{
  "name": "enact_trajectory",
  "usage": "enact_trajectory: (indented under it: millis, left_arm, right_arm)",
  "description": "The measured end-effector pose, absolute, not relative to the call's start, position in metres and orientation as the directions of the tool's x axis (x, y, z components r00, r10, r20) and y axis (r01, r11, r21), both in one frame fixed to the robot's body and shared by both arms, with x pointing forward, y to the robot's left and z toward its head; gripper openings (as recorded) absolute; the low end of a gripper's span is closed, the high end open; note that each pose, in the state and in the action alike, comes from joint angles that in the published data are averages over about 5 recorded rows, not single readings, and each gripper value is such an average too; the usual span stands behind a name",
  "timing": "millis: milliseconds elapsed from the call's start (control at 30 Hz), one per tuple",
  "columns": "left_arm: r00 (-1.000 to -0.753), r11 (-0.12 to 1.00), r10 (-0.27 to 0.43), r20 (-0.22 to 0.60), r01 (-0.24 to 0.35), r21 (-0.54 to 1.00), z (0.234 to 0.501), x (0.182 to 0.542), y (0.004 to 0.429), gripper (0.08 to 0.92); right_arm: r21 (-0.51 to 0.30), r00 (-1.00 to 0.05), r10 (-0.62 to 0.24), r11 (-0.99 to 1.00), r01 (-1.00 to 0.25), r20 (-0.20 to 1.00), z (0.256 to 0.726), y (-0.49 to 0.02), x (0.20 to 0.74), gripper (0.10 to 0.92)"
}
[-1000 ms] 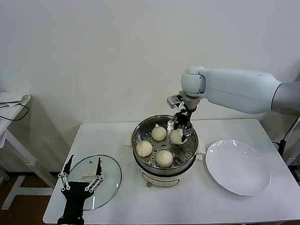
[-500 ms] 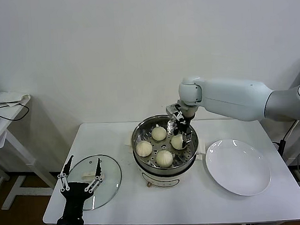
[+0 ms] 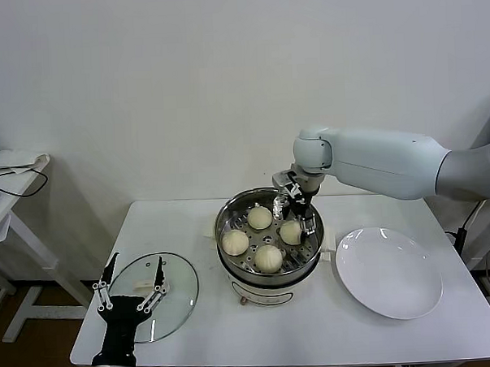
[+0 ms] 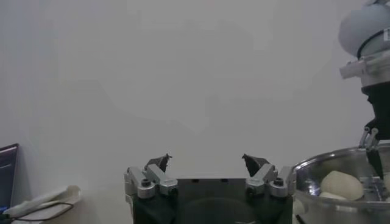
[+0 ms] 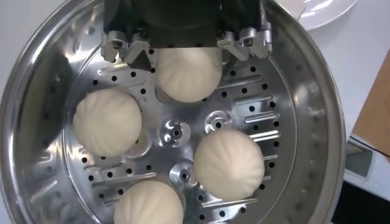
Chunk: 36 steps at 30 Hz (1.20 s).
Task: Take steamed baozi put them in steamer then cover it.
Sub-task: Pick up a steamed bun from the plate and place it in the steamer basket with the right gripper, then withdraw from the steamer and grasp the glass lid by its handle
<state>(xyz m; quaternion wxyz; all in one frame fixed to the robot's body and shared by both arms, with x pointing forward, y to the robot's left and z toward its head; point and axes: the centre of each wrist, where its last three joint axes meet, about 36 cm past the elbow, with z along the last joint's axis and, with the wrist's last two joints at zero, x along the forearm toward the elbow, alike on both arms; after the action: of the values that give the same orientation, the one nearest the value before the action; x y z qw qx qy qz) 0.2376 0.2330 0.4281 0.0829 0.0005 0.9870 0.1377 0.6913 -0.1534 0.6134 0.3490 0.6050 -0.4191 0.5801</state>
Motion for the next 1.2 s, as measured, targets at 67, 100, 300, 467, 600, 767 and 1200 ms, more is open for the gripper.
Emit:
enact_trajectory:
  millis: [67,100,300,467,600,767,1200]
  left_arm:
    - [-0.986,0.961,0.023,-0.165,-0.023,0.276,0.428,0.238,0.233,0.823]
    - [-0.986,0.960,0.023,-0.165,-0.024,0.278,0.428,0.239,0.234,0.823]
    - [-0.984,0.950,0.017,-0.178,-0.039,0.310,0.426,0.244,0.238,0.823]
    - [-0.982,0.932,0.010,-0.190,-0.060,0.359,0.423,0.250,0.242,0.823]
    - [-0.982,0.911,0.003,-0.190,-0.075,0.406,0.420,0.257,0.245,0.823]
    - [-0.982,0.872,-0.010,-0.188,-0.100,0.479,0.414,0.263,0.246,0.823]
    - [-0.981,0.720,-0.013,-0.194,-0.144,0.679,0.389,0.279,0.266,0.823]
  right_arm:
    - [-0.076,-0.031,-0.118,-0.406,-0.911,0.993,0.620,-0.155,0.690,0.823]
    - [-0.085,-0.035,-0.127,-0.406,-0.910,0.991,0.624,-0.157,0.690,0.823]
    - [-0.167,-0.078,-0.228,-0.402,-0.900,0.970,0.649,-0.174,0.684,0.823]
    - [-0.318,-0.160,-0.407,-0.359,-0.877,0.899,0.655,-0.202,0.672,0.823]
    - [-0.492,-0.283,-0.593,-0.224,-0.841,0.754,0.645,-0.227,0.658,0.823]
    - [-0.656,-0.501,-0.743,0.112,-0.746,0.443,0.620,-0.255,0.638,0.823]
    - [-0.435,-0.898,-0.405,0.850,-0.299,-0.174,0.515,-0.316,0.574,0.823]
